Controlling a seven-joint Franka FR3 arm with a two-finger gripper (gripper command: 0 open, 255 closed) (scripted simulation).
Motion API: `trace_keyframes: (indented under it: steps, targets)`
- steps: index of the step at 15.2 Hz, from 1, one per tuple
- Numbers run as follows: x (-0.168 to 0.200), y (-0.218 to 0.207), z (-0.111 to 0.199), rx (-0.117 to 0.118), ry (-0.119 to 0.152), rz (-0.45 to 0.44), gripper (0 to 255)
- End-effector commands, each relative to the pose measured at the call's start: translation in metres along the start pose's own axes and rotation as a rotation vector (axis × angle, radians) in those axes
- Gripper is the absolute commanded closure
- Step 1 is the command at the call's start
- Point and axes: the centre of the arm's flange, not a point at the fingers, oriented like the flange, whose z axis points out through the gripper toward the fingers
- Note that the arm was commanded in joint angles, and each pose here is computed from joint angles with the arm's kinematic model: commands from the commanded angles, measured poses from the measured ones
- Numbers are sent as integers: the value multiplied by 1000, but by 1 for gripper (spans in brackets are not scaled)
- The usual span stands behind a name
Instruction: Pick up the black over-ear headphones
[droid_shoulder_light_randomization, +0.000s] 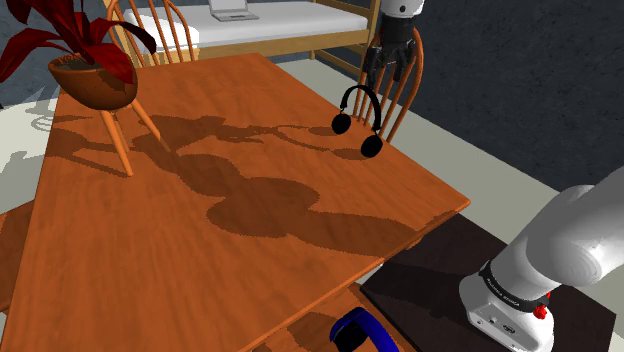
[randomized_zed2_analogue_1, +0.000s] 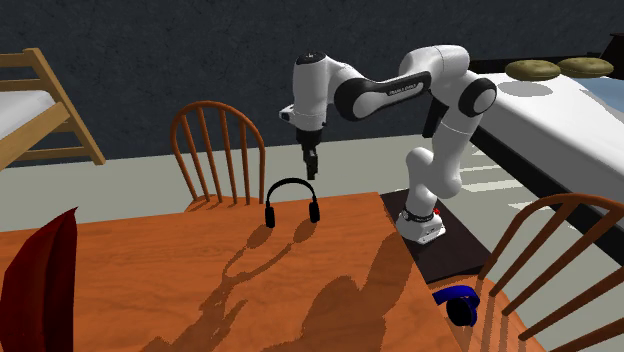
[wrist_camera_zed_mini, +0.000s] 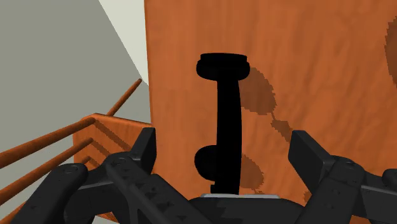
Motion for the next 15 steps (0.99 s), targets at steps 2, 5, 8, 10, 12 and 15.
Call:
trace_keyframes:
  steps: [2,5,8,10,12,15]
  targets:
    - [44,-4,-2,18,-14,8,0]
    - [48,-5,8,20,-16,8,0]
    - [48,-6,24,20,-16,8,0]
    - [48,-6,38,20,-16,8,0]
    - [48,-6,38,20,-16,8,0]
    - [48,-6,37,20,-16,8,255]
